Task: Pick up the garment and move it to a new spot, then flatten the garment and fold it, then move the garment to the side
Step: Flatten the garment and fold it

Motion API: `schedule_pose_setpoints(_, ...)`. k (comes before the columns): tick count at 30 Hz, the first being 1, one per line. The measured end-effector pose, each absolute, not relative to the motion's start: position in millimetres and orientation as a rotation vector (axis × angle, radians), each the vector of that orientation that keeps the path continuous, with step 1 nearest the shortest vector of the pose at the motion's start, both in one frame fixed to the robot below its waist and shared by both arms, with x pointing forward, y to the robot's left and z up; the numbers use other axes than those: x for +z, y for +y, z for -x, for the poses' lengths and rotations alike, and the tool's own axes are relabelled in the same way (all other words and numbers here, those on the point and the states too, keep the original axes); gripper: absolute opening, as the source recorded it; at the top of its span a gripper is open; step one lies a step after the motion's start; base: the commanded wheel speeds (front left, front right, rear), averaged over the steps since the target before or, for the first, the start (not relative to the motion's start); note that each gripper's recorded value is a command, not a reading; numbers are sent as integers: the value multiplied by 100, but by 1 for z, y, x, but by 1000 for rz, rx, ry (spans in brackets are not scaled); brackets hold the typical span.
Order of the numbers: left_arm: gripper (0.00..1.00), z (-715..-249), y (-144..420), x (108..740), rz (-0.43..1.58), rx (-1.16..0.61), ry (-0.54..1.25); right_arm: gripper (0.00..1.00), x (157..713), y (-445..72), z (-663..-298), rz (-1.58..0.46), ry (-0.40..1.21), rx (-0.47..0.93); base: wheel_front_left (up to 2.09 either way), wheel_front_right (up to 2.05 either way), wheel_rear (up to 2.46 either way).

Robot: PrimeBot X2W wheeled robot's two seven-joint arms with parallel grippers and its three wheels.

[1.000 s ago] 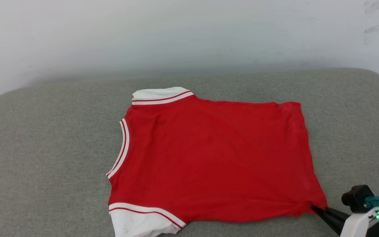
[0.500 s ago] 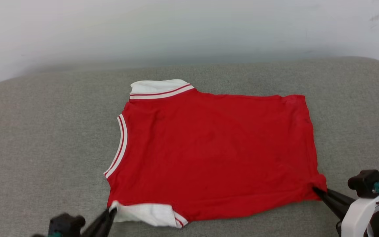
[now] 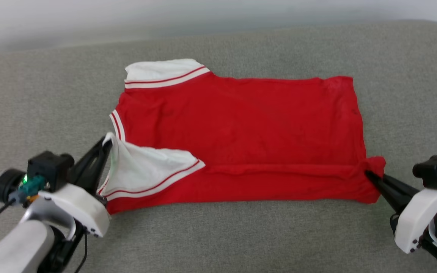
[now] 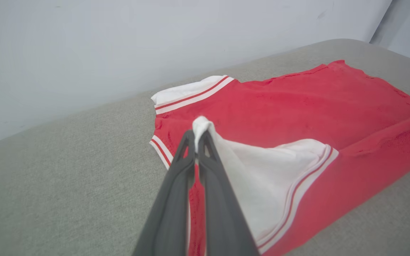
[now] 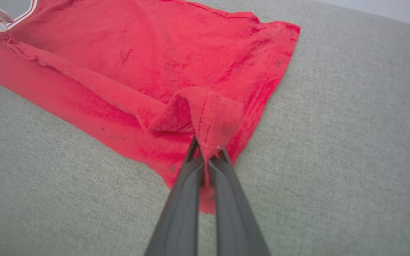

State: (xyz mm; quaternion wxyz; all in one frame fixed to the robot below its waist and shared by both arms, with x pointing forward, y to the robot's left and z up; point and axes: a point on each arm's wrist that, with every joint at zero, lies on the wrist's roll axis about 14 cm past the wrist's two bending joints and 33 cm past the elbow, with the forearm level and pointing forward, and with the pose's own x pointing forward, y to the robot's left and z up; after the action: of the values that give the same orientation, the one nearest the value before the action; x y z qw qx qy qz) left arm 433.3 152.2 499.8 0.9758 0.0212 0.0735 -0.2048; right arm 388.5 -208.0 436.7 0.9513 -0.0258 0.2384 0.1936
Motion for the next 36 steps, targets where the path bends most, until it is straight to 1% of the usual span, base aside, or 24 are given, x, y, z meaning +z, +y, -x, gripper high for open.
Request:
schedule_pose_setpoints(4,0,-461,149,492,-51,-428,155,0,430,-209,-402,50,512,385,0,0,0)
schedule_pose_setpoints(10,0,-486,158,451,-91,-409,237,0,410,-209,-415,52,575,372,0,0,0)
schedule_pose_setpoints(15,0,-488,156,408,-83,-417,341,0,384,-211,-415,47,654,360,0,0,0)
schedule_pose_setpoints(21,0,-485,155,387,-73,-424,388,0,372,-211,-415,49,681,362,0,0,0)
schedule_pose_setpoints(22,26,-485,156,386,-68,-416,391,35,373,-210,-415,43,675,362,0,0,0)
schedule_pose_setpoints(23,95,-484,157,387,-62,-413,395,82,375,-209,-415,39,667,361,0,0,0)
schedule_pose_setpoints(24,100,-483,158,388,-65,-410,396,100,377,-208,-415,38,660,363,0,0,0)
schedule_pose_setpoints(28,100,-487,164,408,-82,-398,348,100,392,-205,-418,40,600,368,0,0,0)
schedule_pose_setpoints(32,100,-494,173,442,-118,-391,291,100,410,-200,-420,39,538,382,0,0,0)
schedule_pose_setpoints(36,100,-497,179,472,-163,-401,280,100,420,-193,-418,42,506,399,0,0,0)
